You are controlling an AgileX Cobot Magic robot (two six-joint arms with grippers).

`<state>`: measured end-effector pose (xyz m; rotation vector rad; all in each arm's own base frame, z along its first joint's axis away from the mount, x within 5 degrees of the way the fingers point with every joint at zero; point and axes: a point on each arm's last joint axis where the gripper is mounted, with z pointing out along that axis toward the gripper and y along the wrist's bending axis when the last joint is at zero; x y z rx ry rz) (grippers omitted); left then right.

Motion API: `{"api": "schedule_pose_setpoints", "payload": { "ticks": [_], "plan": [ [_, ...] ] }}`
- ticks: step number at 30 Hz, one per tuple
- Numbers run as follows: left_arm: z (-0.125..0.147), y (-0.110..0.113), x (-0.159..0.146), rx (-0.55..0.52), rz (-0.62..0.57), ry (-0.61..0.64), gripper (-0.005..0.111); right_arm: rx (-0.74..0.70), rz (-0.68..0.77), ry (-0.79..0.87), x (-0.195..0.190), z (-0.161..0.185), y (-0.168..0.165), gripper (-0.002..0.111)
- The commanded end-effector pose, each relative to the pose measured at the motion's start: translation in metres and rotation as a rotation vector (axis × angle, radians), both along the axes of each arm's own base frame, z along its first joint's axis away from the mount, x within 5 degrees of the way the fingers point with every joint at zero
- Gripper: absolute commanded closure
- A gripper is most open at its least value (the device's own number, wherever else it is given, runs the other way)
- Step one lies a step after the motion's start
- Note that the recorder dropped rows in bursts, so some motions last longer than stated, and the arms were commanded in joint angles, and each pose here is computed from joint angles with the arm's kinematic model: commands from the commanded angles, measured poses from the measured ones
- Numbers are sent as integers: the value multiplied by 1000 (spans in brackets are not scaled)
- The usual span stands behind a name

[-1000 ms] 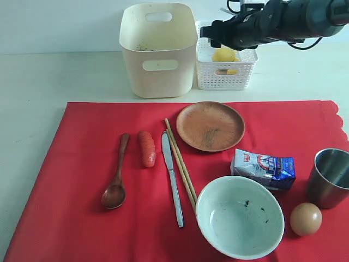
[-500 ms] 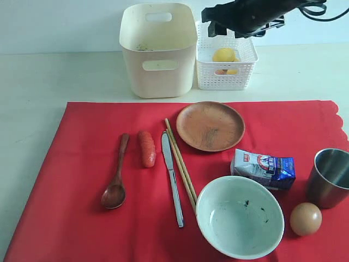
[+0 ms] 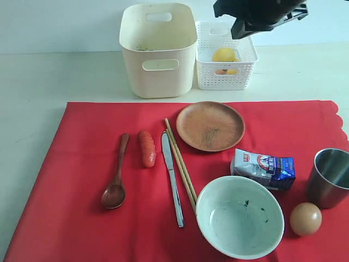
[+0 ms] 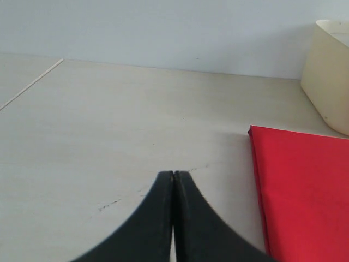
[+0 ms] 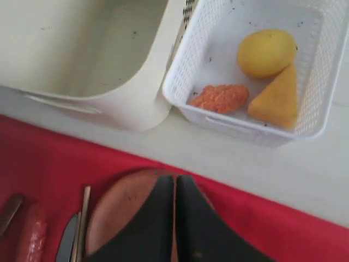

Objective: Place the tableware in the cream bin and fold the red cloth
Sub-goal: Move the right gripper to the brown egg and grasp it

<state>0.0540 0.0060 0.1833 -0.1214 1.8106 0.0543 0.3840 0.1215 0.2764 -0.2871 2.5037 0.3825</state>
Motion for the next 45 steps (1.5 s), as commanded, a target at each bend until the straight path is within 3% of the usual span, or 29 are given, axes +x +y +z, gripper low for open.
{"api": "schedule_pose_setpoints", "payload": {
  "ticks": [1,34,37,45],
  "plan": [
    [1,0,0,-3,4,-12,105,-15,-5,6,-33,-3,-10,108],
    [1,0,0,-3,4,-12,105,3,79,286,-246,-35,-57,107],
    [1,0,0,-3,4,-12,105,-30,62,311,-255,-45,-62,100],
    [1,0,0,-3,4,-12,105,-51,25,308,-254,-49,-65,64]
  ]
}}
